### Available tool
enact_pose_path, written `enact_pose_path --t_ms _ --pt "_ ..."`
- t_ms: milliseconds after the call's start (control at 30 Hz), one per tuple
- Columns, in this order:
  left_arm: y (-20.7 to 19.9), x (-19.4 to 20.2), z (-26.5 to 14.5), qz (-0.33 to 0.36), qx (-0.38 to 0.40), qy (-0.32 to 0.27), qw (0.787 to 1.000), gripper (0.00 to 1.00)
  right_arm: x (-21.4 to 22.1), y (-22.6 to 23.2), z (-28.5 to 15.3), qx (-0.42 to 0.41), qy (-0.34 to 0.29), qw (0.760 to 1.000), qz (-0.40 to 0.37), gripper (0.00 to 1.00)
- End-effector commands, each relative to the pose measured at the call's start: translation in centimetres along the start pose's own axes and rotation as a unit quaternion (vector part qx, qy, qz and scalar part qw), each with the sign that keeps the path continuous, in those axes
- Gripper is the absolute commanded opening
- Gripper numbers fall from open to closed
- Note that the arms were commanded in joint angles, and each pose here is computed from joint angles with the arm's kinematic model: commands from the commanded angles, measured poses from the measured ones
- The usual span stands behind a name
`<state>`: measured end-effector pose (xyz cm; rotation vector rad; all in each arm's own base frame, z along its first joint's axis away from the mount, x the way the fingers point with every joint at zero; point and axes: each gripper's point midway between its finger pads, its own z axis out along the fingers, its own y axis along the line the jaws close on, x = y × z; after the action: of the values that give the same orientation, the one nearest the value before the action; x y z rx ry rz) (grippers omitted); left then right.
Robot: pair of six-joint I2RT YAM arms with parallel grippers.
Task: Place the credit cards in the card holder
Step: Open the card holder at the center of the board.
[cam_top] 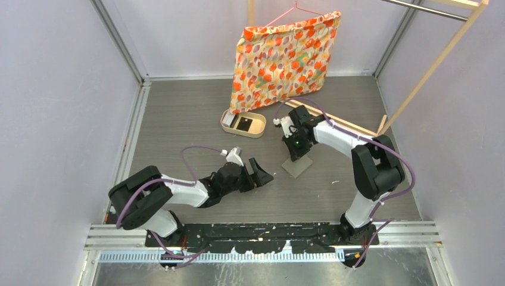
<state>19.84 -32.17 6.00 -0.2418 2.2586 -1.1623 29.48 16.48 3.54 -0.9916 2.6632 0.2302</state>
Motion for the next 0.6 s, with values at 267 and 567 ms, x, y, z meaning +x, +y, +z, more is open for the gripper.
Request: enact_pose_path --t_ms 267,567 --pt "-3.4 -0.7 5.2 -0.047 0.055 -0.022 0.997 0.75 -3.3 1.9 -5.3 -0.140 -0.114 0.979 0.091 0.01" --pt "-2.0 -1.6 7.8 0.043 0.029 -0.048 0.997 0.73 -3.8 2.5 -7.3 -0.188 -0.145 0.966 0.099 0.01"
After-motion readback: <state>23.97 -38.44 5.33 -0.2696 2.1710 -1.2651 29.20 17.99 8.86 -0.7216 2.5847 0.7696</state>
